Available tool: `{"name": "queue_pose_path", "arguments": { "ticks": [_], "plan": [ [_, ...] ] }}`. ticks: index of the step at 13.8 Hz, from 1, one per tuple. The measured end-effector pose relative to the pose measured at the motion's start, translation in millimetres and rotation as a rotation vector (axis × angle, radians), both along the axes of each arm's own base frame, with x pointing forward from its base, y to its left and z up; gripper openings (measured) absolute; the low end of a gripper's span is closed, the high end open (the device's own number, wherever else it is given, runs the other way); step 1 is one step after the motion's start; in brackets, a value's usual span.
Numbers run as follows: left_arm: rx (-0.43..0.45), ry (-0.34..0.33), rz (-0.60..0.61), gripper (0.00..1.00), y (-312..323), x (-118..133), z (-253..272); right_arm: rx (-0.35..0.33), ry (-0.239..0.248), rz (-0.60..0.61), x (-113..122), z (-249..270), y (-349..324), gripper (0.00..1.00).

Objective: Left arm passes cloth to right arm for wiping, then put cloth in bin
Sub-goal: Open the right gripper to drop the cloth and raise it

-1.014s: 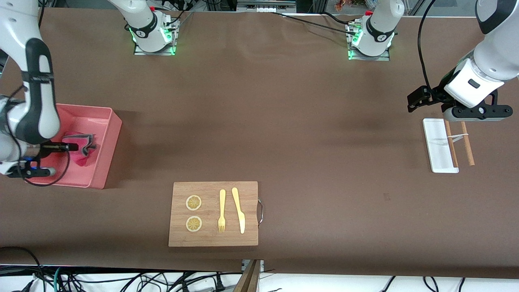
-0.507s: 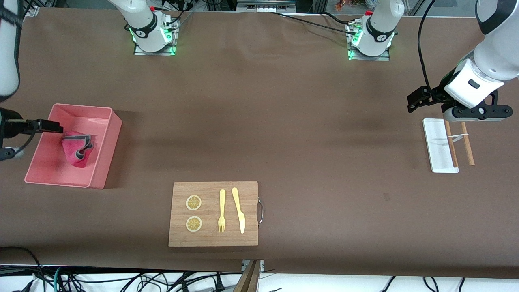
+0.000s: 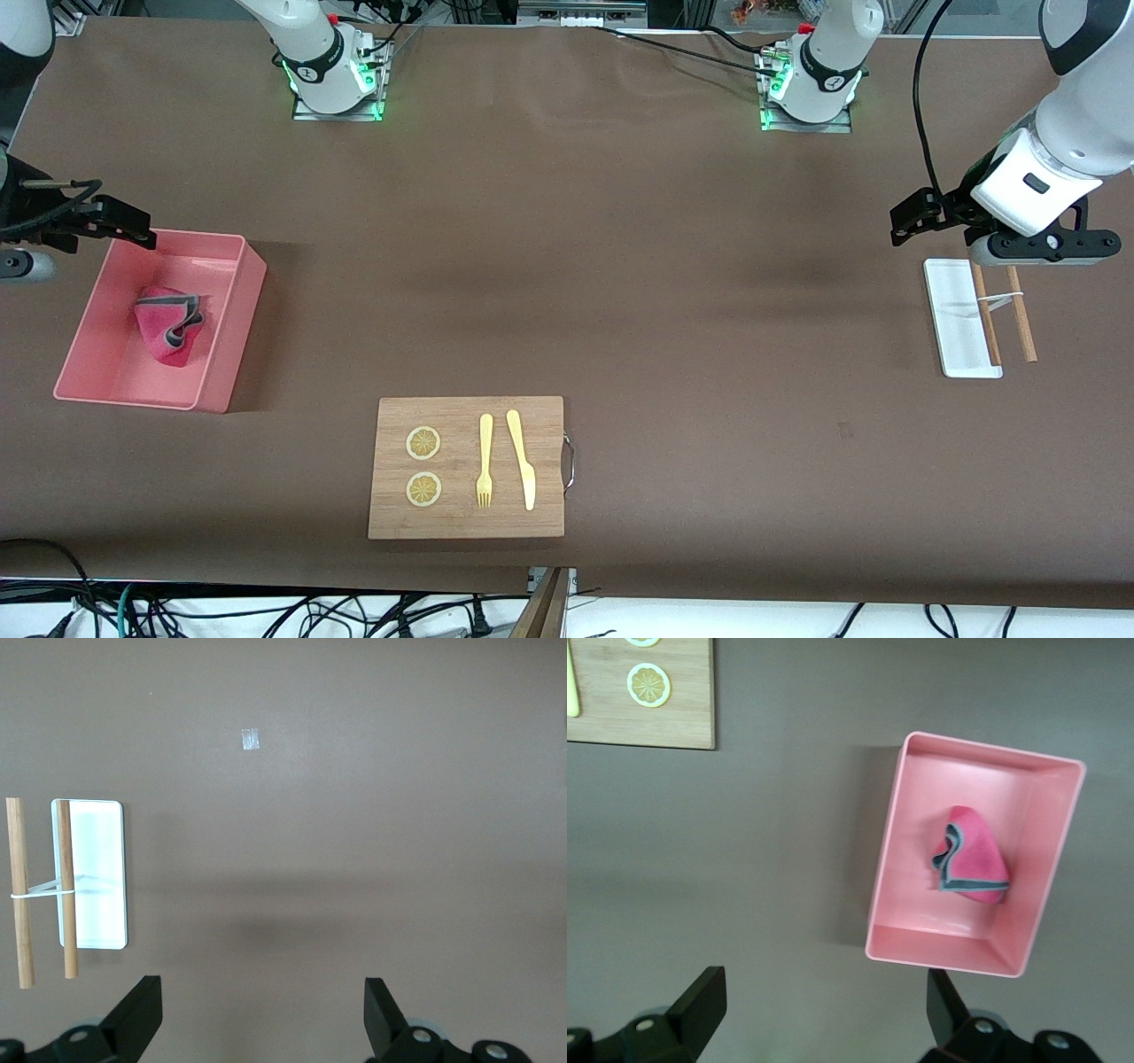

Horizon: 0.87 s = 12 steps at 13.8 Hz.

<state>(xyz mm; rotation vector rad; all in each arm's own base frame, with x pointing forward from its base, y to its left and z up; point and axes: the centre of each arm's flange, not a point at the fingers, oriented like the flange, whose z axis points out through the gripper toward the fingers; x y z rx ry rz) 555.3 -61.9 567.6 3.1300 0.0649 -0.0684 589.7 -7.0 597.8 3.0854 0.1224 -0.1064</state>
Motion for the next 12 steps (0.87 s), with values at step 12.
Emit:
{"name": "queue_pose_path", "arguments": {
  "ticks": [12],
  "plan": [
    [0.000,0.002,0.000,1.00,0.1,0.0,-0.2,-0.006,0.001,-0.053,-30.8,31.9,22.9,1.00]
  ]
}}
